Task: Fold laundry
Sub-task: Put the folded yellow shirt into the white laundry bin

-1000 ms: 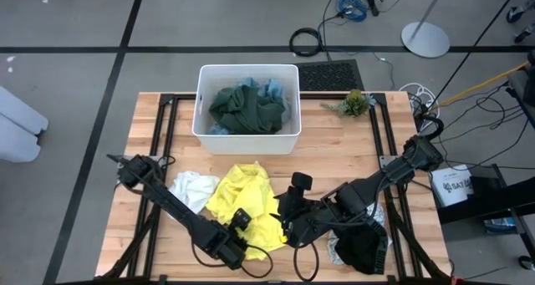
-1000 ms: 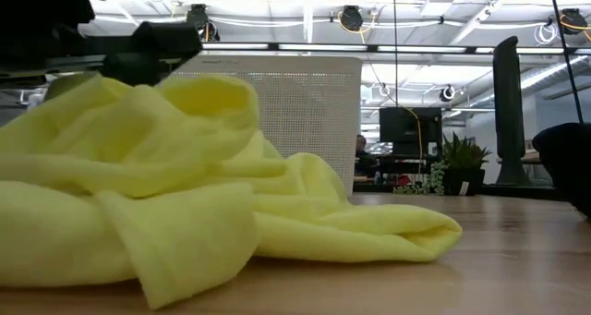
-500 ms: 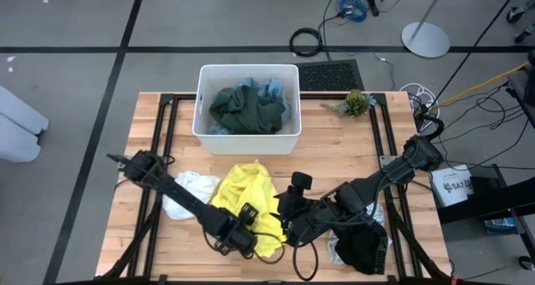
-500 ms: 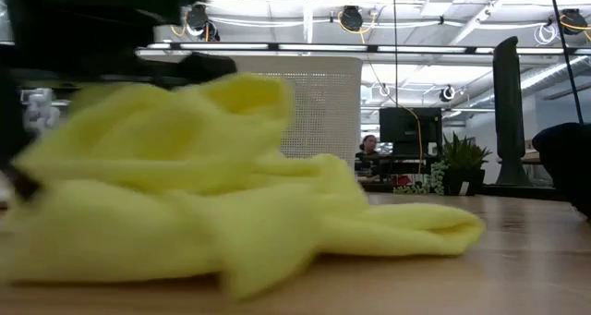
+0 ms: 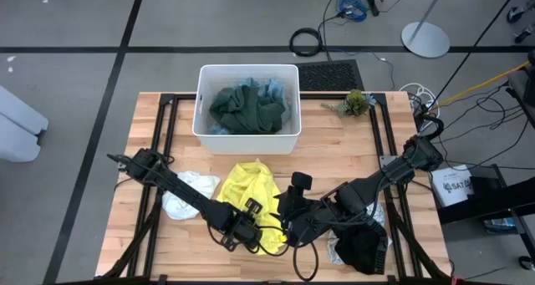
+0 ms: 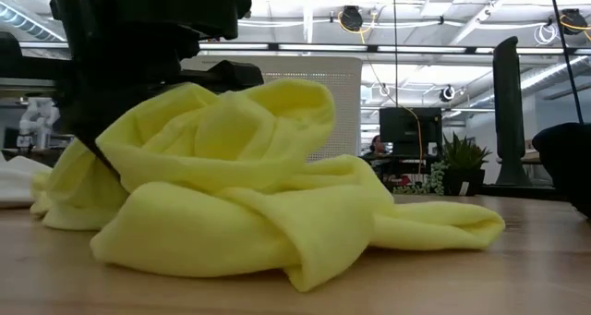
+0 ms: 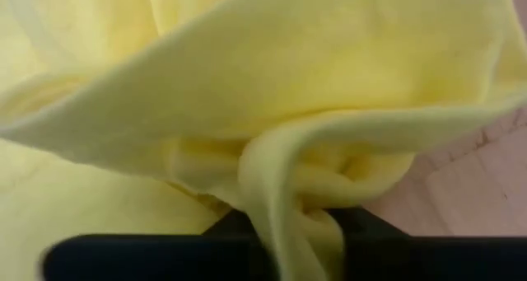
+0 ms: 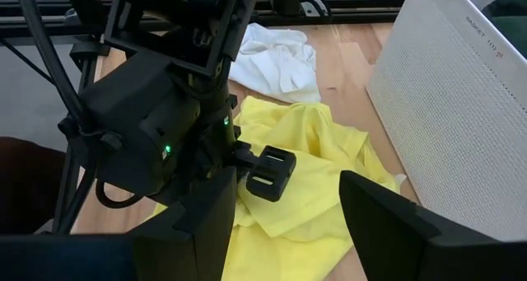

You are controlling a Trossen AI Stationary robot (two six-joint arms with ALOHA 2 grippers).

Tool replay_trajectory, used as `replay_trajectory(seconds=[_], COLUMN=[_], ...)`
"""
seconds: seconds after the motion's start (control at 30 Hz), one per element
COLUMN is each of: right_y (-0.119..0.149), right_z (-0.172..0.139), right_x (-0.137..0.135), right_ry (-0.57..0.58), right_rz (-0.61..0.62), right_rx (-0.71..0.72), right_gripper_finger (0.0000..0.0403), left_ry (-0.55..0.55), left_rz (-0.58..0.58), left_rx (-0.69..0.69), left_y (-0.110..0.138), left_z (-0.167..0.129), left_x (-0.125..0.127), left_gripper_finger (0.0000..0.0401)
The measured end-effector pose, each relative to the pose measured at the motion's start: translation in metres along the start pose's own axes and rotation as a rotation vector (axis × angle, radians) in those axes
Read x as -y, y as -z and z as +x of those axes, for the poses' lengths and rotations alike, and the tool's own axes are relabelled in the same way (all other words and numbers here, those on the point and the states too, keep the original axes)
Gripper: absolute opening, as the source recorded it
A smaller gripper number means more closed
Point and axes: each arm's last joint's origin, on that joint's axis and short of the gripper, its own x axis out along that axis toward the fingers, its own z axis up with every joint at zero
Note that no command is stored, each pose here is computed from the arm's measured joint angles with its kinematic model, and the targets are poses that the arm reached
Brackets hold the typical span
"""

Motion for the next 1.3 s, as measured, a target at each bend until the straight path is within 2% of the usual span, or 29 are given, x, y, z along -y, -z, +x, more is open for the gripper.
replay_trajectory(seconds=[0.07, 0.23, 0.4, 0.53, 0.77, 0.97, 1.3], right_y=[0.000, 0.001, 0.001, 0.002, -0.001, 0.000, 0.007], right_z=[0.000, -0.001, -0.008, -0.010, -0.022, -0.035, -0.047], right_x=[0.000, 0.000, 0.001, -0.001, 0.001, -0.002, -0.013], right_ry=[0.000, 0.003, -0.005, -0.010, -0.028, -0.055, -0.096], right_rz=[0.000, -0.010, -0.012, -0.011, -0.002, 0.015, -0.011], right_rx=[0.000, -0.011, -0.005, -0.003, 0.013, 0.027, 0.027], right_gripper_finger=[0.0203, 0.0203, 0.0203, 0.0203, 0.0203, 0.0203, 0.0203], left_ry=[0.000, -0.050, -0.095, -0.138, -0.253, -0.331, -0.540], left_rz=[0.004, 0.028, 0.034, -0.024, -0.084, -0.121, -0.208], left_rx=[-0.001, -0.001, 0.032, 0.153, 0.305, 0.379, 0.465], left_y=[0.000, 0.001, 0.006, 0.006, 0.017, 0.029, 0.059], left_z=[0.000, -0.010, -0.043, -0.087, -0.145, -0.176, -0.227], left_x=[0.000, 0.001, 0.002, 0.001, -0.003, -0.010, -0.022], left_gripper_finger=[0.0017, 0.0014, 0.0013, 0.0013, 0.0013, 0.0013, 0.0013])
